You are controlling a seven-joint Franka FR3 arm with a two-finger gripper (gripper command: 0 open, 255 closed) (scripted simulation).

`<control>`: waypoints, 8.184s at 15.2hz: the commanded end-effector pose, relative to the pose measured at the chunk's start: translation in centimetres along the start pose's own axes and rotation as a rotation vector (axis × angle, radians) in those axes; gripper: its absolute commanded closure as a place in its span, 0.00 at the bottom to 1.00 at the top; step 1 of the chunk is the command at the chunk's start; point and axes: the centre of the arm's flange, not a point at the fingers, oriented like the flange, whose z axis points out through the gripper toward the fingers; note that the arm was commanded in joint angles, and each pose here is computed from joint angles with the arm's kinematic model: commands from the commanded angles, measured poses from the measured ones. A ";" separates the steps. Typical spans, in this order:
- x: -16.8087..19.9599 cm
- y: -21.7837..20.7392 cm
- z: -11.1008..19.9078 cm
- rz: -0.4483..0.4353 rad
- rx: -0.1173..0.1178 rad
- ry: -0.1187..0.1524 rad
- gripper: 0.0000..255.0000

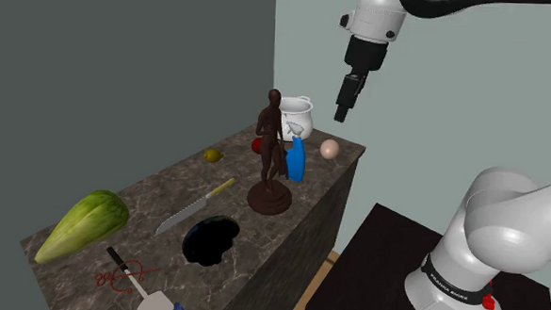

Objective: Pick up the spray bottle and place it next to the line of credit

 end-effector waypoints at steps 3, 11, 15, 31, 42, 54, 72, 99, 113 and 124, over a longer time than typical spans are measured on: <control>1.8 1.5 1.4 0.008 -0.001 -0.012 0.00; 8.6 7.9 7.3 0.038 -0.004 -0.060 0.00; 11.8 11.1 10.4 0.053 -0.005 -0.085 0.00; 16.9 17.3 20.2 0.081 -0.008 -0.129 0.00; 16.9 17.3 20.2 0.081 -0.008 -0.129 1.00; 17.3 17.3 17.1 0.081 -0.008 -0.129 1.00; 18.5 17.3 7.6 0.081 -0.008 -0.129 1.00; 20.3 17.2 -6.5 0.081 -0.008 -0.129 1.00; 21.5 11.2 -8.3 0.081 -0.008 -0.129 1.00; 22.7 -1.9 -2.1 0.081 -0.008 -0.129 1.00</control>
